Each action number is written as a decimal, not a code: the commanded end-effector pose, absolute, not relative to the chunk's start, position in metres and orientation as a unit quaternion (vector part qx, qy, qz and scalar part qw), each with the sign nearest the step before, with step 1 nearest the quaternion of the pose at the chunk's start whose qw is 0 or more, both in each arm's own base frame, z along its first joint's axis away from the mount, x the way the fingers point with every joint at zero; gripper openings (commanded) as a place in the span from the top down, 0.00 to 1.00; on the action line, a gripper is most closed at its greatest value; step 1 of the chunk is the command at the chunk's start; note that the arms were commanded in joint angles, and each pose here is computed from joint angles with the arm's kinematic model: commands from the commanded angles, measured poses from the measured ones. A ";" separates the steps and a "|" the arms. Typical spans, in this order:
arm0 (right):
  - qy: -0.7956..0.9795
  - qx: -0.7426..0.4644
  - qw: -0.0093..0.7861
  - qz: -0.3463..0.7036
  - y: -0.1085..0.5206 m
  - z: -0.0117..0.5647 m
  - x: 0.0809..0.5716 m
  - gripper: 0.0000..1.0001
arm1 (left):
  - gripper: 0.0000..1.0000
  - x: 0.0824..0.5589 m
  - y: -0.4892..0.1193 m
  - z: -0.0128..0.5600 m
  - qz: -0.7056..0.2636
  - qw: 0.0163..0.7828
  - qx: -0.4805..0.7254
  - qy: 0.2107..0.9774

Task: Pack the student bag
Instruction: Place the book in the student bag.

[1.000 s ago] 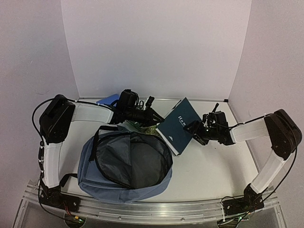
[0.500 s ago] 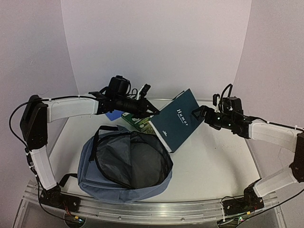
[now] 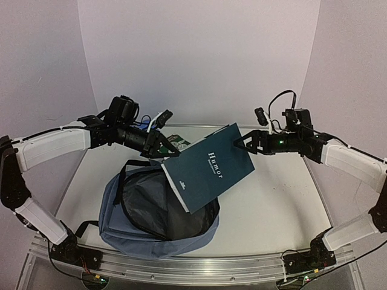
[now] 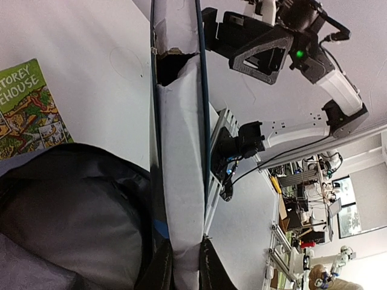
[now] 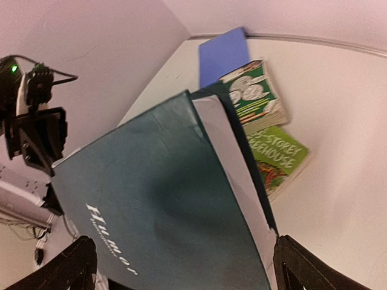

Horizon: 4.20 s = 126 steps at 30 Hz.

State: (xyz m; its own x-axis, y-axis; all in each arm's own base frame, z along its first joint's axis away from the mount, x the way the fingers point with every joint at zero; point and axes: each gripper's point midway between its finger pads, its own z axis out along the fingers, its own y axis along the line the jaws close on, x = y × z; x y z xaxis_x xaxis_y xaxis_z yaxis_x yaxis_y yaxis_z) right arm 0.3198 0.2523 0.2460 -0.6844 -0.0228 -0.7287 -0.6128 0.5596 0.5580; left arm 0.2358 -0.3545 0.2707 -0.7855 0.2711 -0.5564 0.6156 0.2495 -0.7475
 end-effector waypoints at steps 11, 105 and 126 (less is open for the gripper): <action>0.764 -0.300 0.241 0.518 0.292 0.252 0.268 0.04 | 1.00 0.194 -0.342 0.311 -0.593 0.160 0.373 0.696; 0.840 0.006 0.156 0.520 0.305 0.226 0.274 1.00 | 1.00 0.221 -0.268 0.326 -0.540 0.295 0.203 0.762; 0.795 0.028 0.108 0.596 0.387 0.224 0.278 1.00 | 1.00 0.227 -0.285 0.338 -0.560 0.277 0.241 0.742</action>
State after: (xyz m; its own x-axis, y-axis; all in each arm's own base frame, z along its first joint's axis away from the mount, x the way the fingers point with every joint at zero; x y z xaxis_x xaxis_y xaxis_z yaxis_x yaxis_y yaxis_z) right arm 0.2605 0.3661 0.1840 -0.9895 0.1249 -0.0731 -0.0161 0.4071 0.9133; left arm 0.2259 -0.2761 0.2847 -0.8247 0.0643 -0.5619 0.5423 0.3719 -0.7534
